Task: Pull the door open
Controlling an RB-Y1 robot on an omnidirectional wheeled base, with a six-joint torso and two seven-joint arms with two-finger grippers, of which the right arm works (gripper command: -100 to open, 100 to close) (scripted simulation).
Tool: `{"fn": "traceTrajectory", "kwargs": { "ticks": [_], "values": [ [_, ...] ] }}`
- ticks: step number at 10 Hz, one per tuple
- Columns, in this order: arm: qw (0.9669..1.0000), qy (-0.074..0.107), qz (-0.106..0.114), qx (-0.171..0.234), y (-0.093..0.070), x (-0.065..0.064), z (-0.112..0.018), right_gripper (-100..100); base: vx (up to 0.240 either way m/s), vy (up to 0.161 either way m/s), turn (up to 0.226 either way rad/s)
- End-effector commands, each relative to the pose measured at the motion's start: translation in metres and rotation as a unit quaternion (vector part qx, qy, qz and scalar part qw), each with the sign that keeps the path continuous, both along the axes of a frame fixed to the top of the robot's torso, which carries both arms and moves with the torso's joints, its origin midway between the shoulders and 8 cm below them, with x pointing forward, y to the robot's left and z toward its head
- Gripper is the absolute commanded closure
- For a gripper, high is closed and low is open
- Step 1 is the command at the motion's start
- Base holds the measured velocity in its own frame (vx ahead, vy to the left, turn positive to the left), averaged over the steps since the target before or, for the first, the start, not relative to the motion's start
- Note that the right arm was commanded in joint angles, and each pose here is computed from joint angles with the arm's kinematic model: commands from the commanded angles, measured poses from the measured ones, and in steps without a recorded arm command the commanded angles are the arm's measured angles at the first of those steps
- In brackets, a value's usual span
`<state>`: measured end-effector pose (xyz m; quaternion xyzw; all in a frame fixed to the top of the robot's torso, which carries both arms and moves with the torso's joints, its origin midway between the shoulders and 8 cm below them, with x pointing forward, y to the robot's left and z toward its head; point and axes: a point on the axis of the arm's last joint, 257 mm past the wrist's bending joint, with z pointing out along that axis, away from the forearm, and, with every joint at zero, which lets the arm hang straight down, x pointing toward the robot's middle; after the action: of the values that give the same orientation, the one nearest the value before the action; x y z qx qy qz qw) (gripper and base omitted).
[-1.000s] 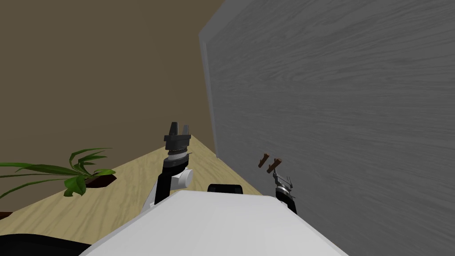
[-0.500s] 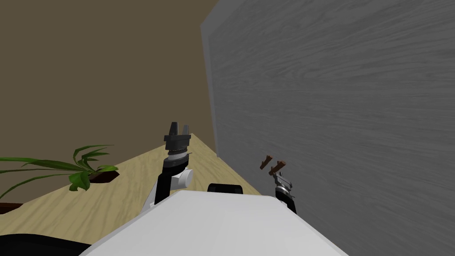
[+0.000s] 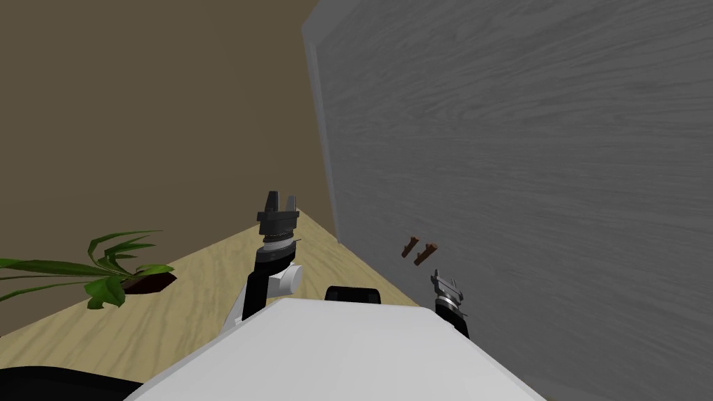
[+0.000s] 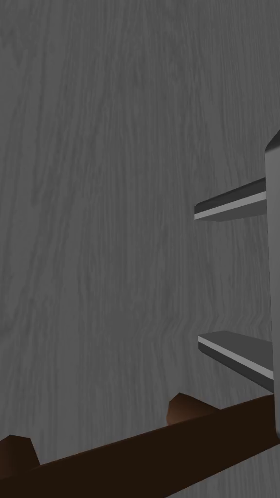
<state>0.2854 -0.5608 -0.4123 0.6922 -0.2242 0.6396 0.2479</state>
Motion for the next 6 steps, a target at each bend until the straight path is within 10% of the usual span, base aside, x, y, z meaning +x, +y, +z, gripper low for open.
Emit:
{"fn": "traceTrajectory", "kwargs": {
  "ticks": [1, 6],
  "values": [
    [0.9999, 0.007, -0.007, -0.002, -0.007, -0.013, -0.001, -100, -0.177, -0.018, -0.026],
    [0.9983, 0.044, -0.036, -0.01, -0.025, -0.061, -0.016, -100, -0.207, 0.029, -0.149]
  ]
}}
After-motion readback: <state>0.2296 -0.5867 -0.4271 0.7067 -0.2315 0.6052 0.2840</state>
